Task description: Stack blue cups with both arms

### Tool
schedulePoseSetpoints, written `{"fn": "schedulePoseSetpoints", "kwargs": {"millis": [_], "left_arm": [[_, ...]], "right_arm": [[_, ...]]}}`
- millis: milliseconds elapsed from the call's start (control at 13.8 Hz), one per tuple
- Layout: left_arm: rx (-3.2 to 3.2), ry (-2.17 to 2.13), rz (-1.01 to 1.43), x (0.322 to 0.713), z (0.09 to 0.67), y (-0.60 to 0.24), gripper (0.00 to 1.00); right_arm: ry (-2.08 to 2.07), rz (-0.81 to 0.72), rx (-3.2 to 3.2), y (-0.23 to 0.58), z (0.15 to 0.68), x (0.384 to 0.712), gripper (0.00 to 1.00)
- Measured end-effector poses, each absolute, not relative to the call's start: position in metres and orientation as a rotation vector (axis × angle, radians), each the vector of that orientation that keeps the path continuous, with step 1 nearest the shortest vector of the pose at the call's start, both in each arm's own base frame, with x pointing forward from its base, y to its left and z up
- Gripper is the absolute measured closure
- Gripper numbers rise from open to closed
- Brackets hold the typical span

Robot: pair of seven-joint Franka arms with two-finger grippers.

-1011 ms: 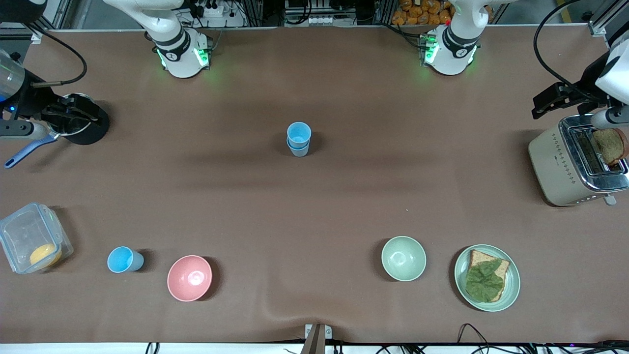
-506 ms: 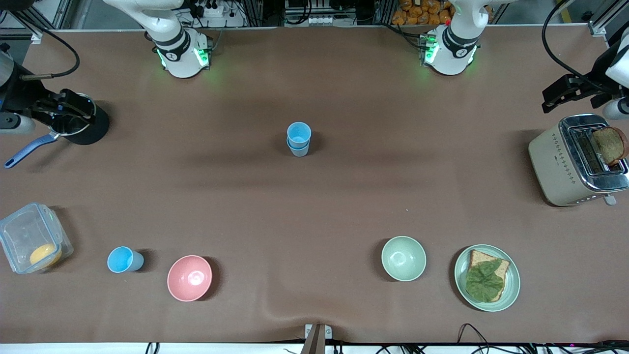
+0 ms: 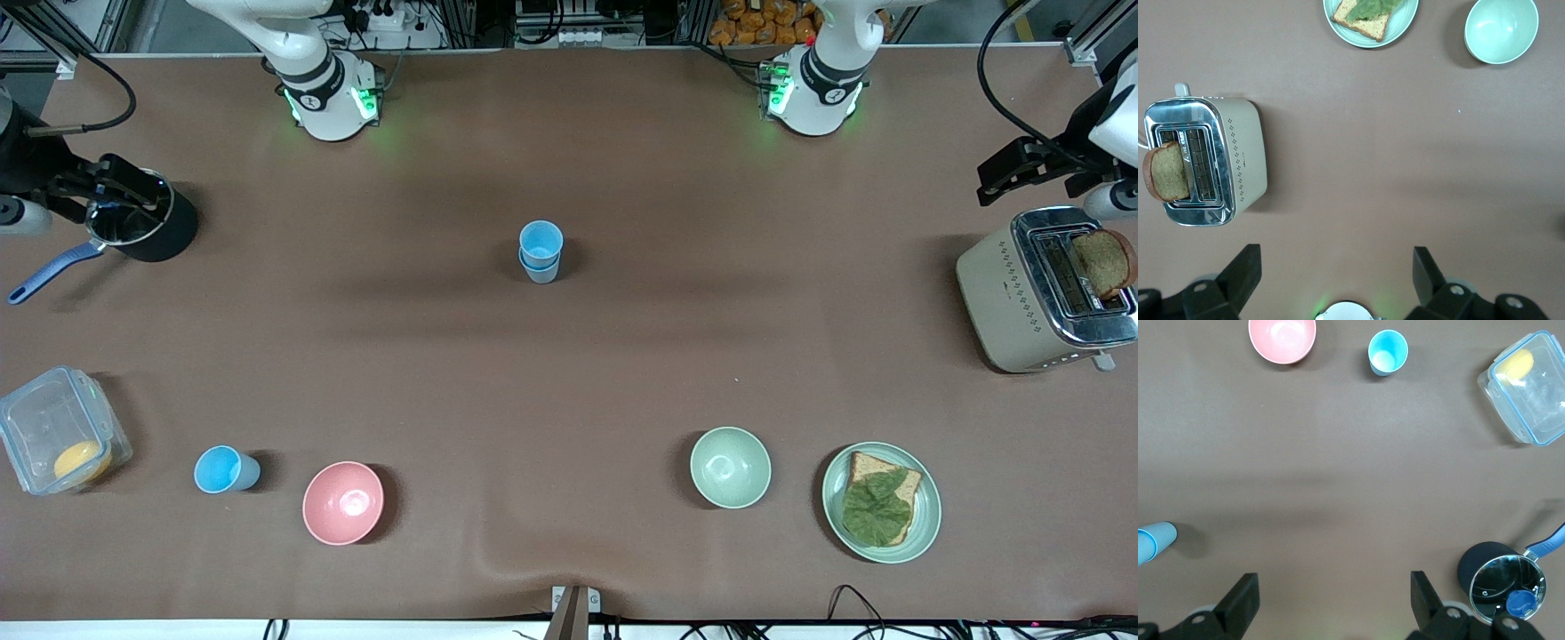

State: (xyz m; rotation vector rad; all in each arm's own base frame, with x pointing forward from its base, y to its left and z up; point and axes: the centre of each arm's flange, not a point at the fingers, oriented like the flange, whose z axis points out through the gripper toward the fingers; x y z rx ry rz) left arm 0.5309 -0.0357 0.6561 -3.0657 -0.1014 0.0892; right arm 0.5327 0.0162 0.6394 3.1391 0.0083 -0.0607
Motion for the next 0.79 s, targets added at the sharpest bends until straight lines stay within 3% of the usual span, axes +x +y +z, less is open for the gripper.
{"fn": "schedulePoseSetpoints", "kwargs": {"millis": [794], "left_arm": [[-3.084,-0.080,0.043,0.530,0.670,-0.044,0.00]], "right_arm": [[0.015,-0.058,3.139,0.019,0.640,0.534,0.00]]}}
